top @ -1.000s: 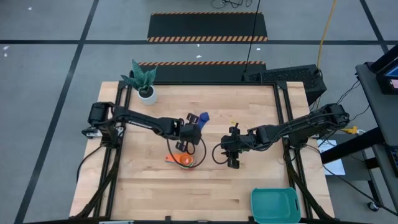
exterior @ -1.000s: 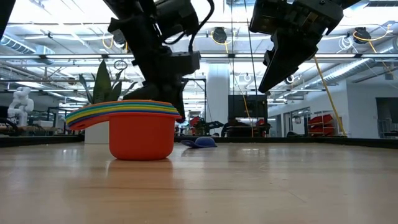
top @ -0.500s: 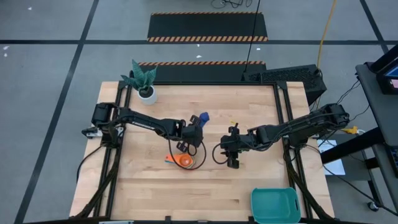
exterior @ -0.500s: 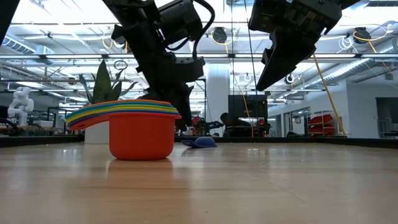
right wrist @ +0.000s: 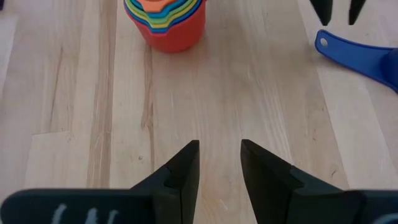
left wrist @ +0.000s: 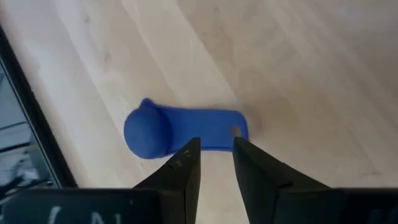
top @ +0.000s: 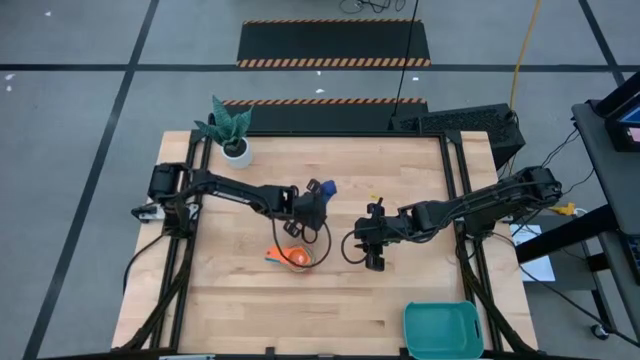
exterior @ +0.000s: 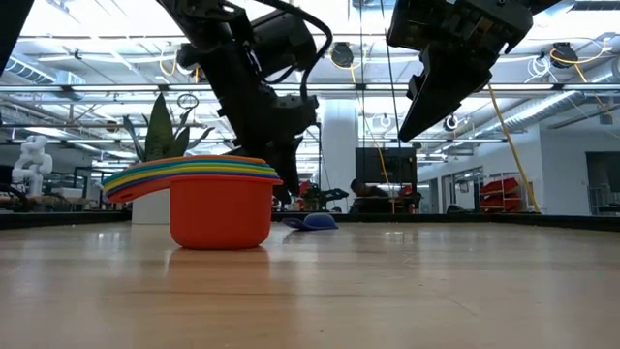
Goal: Nest measuring cups in basket
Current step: Stack the dark blue measuring cup on top of the orange measuring cup
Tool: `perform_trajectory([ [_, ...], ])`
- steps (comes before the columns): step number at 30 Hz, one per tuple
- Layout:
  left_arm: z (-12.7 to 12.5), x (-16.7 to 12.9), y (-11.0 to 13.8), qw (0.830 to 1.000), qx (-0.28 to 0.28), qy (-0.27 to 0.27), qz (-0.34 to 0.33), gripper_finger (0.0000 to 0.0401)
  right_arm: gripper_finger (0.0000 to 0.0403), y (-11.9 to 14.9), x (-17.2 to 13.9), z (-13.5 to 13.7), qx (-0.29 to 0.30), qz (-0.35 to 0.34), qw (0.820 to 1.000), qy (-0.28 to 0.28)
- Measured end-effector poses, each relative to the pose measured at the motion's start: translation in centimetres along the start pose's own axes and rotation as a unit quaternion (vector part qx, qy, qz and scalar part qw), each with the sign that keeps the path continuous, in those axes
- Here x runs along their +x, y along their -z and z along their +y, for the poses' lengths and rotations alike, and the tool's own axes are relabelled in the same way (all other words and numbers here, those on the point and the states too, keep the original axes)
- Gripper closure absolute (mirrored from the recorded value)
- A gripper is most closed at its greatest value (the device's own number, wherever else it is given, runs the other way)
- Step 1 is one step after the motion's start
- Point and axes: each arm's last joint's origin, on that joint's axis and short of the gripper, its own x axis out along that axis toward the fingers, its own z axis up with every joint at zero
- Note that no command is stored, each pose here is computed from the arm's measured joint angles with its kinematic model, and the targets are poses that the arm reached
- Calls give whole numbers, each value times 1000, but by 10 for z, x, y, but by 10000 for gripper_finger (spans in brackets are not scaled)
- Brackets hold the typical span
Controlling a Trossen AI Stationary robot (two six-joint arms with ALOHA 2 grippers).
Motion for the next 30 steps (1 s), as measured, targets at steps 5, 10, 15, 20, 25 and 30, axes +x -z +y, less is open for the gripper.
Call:
perform_trajectory([
  [5, 0, 0, 0, 1000, 8, 17, -13, 302, 291, 0, 0, 0, 0, 0, 1000, 0],
  [10, -4, 10, -1, 999, 13, 29, -22, 302, 291, 0, 0, 0, 0, 1, 1000, 0],
  [15, -8, 17, -1, 999, 17, 35, -15, 302, 291, 0, 0, 0, 0, -1, 1000, 0],
  [20, -7, 20, -1, 999, 9, 28, -17, 302, 291, 0, 0, 0, 0, 1, 1000, 0],
  [25, -1, 27, 7, 1000, -24, 19, 5, 302, 291, 0, 0, 0, 1, 1, 1000, -1],
  [30, 4, 29, 13, 998, -55, 17, 13, 302, 291, 0, 0, 0, 1, 1, 1000, -2],
])
